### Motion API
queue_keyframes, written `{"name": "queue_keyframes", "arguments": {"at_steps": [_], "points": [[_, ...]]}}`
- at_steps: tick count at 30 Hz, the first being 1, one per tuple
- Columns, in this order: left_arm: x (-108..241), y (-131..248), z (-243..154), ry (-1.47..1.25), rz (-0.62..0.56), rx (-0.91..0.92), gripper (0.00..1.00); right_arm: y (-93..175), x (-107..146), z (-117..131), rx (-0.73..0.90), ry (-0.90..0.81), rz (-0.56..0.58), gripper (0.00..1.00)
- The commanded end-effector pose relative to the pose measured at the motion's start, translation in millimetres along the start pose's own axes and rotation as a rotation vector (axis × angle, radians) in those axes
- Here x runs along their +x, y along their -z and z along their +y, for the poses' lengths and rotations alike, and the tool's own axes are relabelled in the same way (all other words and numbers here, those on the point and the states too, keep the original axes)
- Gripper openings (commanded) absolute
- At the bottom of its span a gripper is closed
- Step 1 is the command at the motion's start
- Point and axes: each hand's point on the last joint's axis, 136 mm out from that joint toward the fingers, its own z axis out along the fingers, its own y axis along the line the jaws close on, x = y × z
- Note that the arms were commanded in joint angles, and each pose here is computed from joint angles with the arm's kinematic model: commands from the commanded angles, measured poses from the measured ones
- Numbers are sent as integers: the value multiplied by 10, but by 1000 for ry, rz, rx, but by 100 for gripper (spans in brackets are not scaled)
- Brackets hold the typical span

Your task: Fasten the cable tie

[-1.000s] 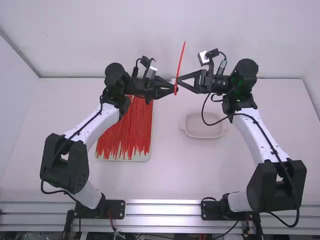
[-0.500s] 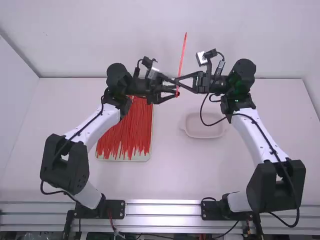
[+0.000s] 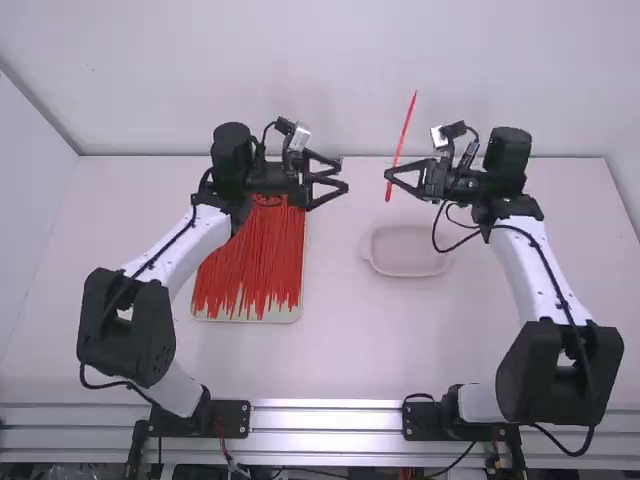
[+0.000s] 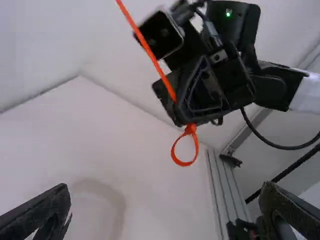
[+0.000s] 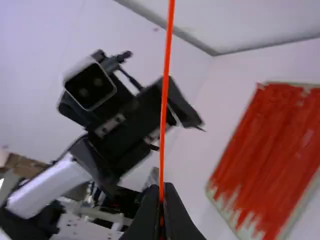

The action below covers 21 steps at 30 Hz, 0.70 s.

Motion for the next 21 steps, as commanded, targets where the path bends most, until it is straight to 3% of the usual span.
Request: {"name": "queue_keyframes", "arguments": {"at_steps": [1,6,8,9,12,21], "points": [[-22,149,56,2,-4,-35,99,83,-89,-65,102,202,-45,0],[101,317,214,144,15,-86,99,224,31,-546,342,138,-45,0],[162,378,174,160,34,-51,99,313,177,-836,515,97,-10,0],[162,378,174,160,34,-51,99,313,177,-836,515,97,-10,0],[218,421,164,182,47,-38,99,436,338,-1150,751,51,32,0],[351,516,350,257,58,-140,99,497,488,-1457,1071,58,79,0]]}}
